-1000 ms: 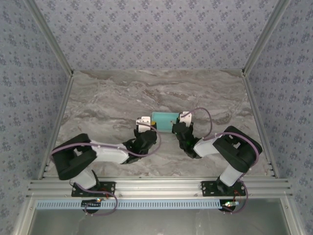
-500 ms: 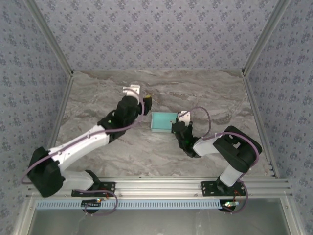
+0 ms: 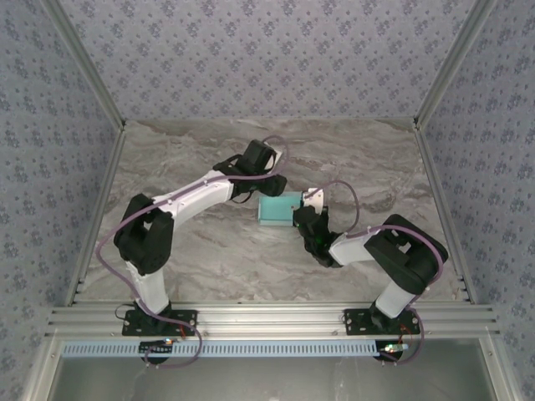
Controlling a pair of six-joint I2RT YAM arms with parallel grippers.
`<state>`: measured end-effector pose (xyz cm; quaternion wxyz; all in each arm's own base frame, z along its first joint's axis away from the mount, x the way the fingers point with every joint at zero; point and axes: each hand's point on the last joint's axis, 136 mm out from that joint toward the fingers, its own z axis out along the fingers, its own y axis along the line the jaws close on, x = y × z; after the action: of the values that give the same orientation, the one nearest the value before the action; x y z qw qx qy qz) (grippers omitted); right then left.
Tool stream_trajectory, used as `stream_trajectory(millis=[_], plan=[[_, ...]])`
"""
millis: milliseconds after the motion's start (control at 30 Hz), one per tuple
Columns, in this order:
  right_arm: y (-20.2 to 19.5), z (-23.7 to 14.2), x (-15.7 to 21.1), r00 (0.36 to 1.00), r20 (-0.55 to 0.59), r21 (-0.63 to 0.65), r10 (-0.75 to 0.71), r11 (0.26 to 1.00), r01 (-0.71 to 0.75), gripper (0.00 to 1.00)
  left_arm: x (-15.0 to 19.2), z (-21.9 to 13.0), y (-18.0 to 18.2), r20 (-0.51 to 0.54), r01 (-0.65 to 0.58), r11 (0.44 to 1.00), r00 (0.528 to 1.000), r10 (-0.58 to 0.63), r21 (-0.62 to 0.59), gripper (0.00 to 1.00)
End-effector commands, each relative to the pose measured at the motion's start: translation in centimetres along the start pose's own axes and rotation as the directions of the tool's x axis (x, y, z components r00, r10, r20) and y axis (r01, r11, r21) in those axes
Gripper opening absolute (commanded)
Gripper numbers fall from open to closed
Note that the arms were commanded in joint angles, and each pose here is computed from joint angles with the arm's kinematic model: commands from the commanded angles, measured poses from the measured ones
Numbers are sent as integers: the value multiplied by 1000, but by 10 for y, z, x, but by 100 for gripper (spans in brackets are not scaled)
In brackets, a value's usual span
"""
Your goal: Fold the paper box
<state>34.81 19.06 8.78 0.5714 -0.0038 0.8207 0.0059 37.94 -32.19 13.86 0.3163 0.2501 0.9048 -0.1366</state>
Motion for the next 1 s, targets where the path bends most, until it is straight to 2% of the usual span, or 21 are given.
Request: stream_trajectory(millis=[0,133,333,467,667,800,967], plan=[[-6,1,19,991,-90,6,-99,995,100,0,20,-4,-8,-78,-27,997,996,32,69,68],[-6,0,16,987,-108,-7,-123,992,123,6,40,8,-4,-110,-8,998,994,15,57,67],[-10,-15,18,973,-162,-44,-163,987,157,28,55,25,-3,-136,-12,1000,991,14,17,68],[-17,-31,20,964,-197,-73,-178,983,167,36,61,31,-4,-142,-33,999,989,30,-17,68],[-13,-47,22,945,-251,-159,-211,972,175,39,72,36,-4,-142,-61,996,989,51,-63,68],[-21,-56,30,916,-314,-169,-249,964,204,39,77,41,-1,-141,-72,992,988,58,-99,68],[-36,-79,14,915,-343,-213,-212,966,144,44,77,42,-3,-128,-83,991,989,69,-107,68]])
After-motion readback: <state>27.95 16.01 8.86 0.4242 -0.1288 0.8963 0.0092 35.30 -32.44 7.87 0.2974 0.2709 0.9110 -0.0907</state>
